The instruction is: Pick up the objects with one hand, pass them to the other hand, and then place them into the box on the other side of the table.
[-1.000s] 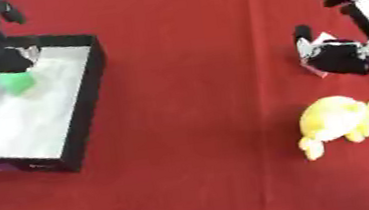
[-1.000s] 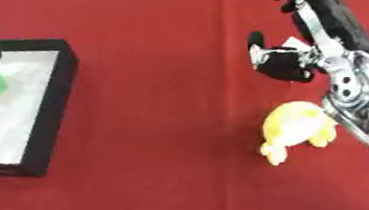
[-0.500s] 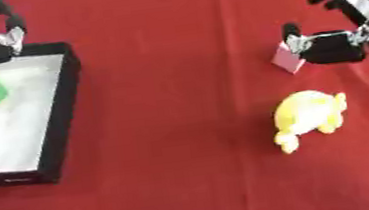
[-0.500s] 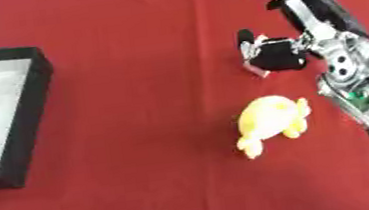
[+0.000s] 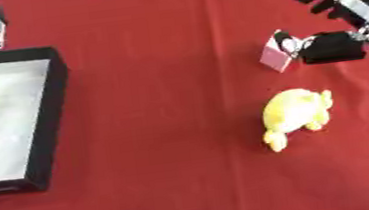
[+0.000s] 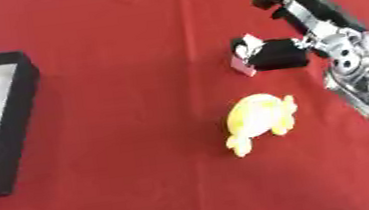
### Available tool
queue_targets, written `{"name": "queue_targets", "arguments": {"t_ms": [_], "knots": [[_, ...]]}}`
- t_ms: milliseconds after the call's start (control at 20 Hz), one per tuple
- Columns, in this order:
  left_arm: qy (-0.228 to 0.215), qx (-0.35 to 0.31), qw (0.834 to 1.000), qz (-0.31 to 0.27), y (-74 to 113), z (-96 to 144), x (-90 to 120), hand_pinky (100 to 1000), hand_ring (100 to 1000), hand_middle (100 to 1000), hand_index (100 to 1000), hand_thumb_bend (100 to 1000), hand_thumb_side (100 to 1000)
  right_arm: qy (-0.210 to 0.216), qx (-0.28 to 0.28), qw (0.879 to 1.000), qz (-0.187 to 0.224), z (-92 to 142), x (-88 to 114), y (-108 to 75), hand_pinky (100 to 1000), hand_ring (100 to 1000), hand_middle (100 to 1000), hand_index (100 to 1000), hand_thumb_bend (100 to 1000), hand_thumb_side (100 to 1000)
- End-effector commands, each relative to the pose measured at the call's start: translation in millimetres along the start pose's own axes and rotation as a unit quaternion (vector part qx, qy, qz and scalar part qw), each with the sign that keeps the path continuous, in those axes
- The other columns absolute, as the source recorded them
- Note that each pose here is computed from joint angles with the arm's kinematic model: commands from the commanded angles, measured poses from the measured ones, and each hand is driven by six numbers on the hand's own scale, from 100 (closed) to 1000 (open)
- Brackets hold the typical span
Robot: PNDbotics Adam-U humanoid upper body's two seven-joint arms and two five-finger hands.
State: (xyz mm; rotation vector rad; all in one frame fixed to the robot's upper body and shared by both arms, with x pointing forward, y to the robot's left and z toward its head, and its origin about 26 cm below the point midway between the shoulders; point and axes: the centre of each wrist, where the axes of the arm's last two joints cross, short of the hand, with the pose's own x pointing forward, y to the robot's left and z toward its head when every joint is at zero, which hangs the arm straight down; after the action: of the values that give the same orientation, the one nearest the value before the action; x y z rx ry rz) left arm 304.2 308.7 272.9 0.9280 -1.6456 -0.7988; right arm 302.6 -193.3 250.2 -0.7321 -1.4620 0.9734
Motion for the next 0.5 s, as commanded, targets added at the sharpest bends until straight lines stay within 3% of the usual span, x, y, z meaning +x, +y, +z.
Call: {"name": "queue_targets", "arguments": {"t_ms": [50, 100, 350, 500], "knots": [[-0.005, 0.006, 1.000, -0.007, 7.8, -3.0, -1.1, 845, 660, 710, 782, 100, 529, 0.013, -0.015, 0.999, 0.028, 3.3, 0.0, -16.2, 886, 874, 857, 903, 294, 508], [-0.003, 0.004, 1.000, -0.007, 7.7, -3.8, -2.1, 839, 660, 709, 779, 100, 514, 0.016, -0.014, 0.999, 0.034, 3.2, -0.2, -17.8, 886, 873, 854, 903, 356, 496], [-0.012, -0.001, 1.000, -0.011, 8.6, -5.9, -0.2, 827, 661, 709, 759, 100, 382, 0.041, -0.008, 0.997, 0.064, -6.7, -2.0, -22.6, 890, 871, 846, 905, 404, 506], [-0.018, -0.004, 1.000, -0.013, 9.1, -5.9, 2.8, 829, 660, 704, 749, 100, 372, 0.054, -0.004, 0.996, 0.076, -11.1, -3.2, -23.5, 891, 868, 844, 904, 437, 485]]}}
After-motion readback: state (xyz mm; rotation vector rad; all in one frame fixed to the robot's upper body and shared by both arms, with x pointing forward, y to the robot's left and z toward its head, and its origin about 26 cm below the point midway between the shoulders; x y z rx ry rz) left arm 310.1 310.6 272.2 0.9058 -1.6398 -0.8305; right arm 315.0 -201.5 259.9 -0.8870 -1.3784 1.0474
